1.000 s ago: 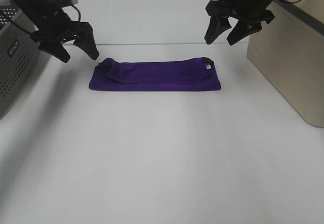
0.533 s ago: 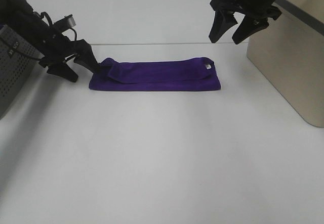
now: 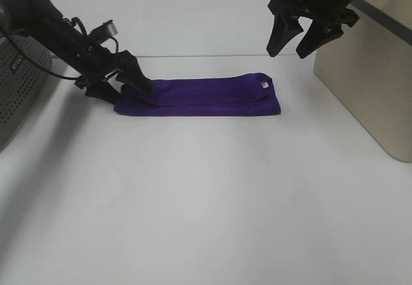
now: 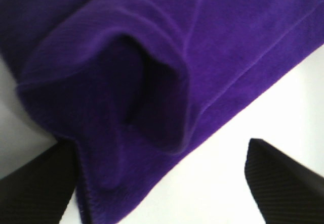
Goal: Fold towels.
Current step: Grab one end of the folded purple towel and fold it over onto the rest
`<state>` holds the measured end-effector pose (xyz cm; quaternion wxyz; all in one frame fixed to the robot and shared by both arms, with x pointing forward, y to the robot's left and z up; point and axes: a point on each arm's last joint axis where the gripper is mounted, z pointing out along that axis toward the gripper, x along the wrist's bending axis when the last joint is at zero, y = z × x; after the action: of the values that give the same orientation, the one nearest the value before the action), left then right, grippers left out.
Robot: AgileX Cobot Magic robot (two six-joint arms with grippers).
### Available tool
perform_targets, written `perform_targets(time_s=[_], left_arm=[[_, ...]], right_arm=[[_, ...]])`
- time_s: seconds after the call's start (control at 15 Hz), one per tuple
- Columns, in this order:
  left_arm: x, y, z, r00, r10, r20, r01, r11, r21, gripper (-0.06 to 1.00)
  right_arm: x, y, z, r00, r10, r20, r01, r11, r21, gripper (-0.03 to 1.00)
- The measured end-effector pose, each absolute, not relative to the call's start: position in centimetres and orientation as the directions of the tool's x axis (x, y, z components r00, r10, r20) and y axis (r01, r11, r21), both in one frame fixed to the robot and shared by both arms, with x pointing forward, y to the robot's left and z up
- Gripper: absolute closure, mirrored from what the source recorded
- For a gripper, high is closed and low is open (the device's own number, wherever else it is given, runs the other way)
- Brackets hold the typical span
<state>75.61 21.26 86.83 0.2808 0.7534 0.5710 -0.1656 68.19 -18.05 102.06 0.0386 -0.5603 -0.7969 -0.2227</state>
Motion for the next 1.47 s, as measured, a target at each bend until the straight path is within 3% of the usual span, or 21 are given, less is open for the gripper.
perform_targets(time_s=[0.27, 0.33, 0.47, 0.53, 0.67, 0.8, 0.93, 1.2, 1.47], left_arm=[[74.7, 15.0, 86.6, 0.338, 0.763, -0.551, 0.939, -0.238, 0.247, 0.23], [74.6, 14.1, 86.3, 0.338, 0.775, -0.534, 0.939, -0.240, 0.246, 0.37], [74.6, 13.9, 85.7, 0.341, 0.798, -0.497, 0.937, -0.247, 0.246, 0.80], [74.6, 14.0, 85.7, 0.357, 0.798, -0.485, 0.931, -0.262, 0.254, 0.89], [74.6, 14.2, 86.1, 0.397, 0.800, -0.449, 0.914, -0.304, 0.267, 0.89], [74.3, 15.5, 87.1, 0.467, 0.825, -0.318, 0.882, -0.409, 0.236, 0.89], [74.3, 17.3, 88.8, 0.491, 0.839, -0.235, 0.868, -0.450, 0.208, 0.89], [74.2, 18.0, 94.7, 0.517, 0.837, -0.180, 0.838, -0.452, 0.306, 0.89], [73.6, 16.2, 96.4, 0.585, 0.797, -0.151, 0.787, -0.512, 0.342, 0.89]], right_arm=[[67.9, -18.1, 102.0, -0.371, 0.872, 0.320, 0.916, 0.287, 0.279, 0.30], [67.8, -18.1, 102.0, -0.371, 0.871, 0.321, 0.917, 0.289, 0.275, 0.30], [67.8, -18.1, 102.0, -0.366, 0.873, 0.323, 0.919, 0.285, 0.272, 0.30], [67.8, -18.1, 102.0, -0.328, 0.884, 0.334, 0.933, 0.249, 0.258, 0.30], [67.8, -18.1, 102.0, -0.304, 0.890, 0.340, 0.942, 0.225, 0.250, 0.30], [67.6, -18.1, 102.7, -0.288, 0.894, 0.344, 0.944, 0.206, 0.256, 0.30], [67.0, -18.2, 104.7, -0.299, 0.889, 0.348, 0.934, 0.197, 0.298, 0.30], [65.5, -18.2, 108.7, -0.320, 0.871, 0.372, 0.910, 0.173, 0.378, 0.30], [64.7, -18.2, 110.3, -0.333, 0.864, 0.379, 0.897, 0.166, 0.411, 0.30]])
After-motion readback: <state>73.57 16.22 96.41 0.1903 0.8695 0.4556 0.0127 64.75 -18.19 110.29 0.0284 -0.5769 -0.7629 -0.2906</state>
